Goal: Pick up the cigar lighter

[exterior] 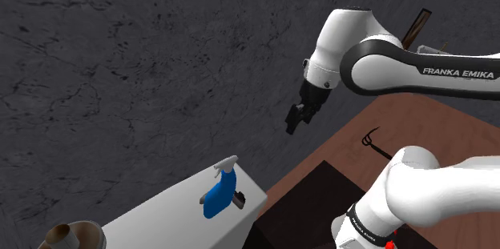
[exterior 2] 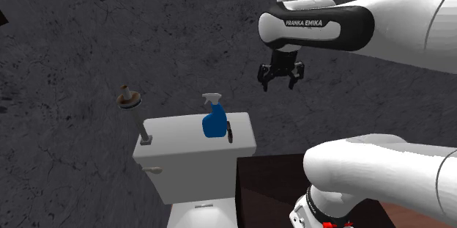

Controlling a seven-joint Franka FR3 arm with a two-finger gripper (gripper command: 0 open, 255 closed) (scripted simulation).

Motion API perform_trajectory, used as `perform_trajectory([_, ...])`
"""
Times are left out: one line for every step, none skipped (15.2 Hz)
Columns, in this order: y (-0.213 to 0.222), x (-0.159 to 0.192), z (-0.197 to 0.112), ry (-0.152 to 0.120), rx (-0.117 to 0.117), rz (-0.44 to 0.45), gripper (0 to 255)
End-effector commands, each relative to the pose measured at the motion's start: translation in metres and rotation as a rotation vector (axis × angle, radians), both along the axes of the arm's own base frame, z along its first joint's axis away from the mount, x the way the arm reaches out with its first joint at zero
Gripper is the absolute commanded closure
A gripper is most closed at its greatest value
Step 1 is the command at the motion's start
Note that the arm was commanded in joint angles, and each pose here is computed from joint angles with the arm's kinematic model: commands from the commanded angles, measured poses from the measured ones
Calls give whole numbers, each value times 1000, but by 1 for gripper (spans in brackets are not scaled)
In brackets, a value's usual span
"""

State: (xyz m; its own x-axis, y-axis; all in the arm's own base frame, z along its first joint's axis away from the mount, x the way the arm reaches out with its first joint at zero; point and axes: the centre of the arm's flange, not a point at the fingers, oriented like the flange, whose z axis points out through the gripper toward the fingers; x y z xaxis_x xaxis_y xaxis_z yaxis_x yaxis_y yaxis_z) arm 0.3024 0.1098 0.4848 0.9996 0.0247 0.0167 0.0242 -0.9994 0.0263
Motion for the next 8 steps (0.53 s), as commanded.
perform_trajectory([17, -1, -21, -5, 5, 9, 0])
perform_trajectory([26, -2, -31, -7, 7, 14, 0])
perform_trajectory([34, -2, -41, -9, 10, 18, 0])
perform_trajectory([43, -2, -50, -11, 12, 23, 0])
perform_trajectory([51, -3, -60, -13, 14, 28, 0])
perform_trajectory([60, -3, -70, -15, 16, 32, 0])
perform_trajectory([69, -3, -79, -17, 18, 37, 0])
perform_trajectory([78, -4, -89, -19, 21, 42, 0])
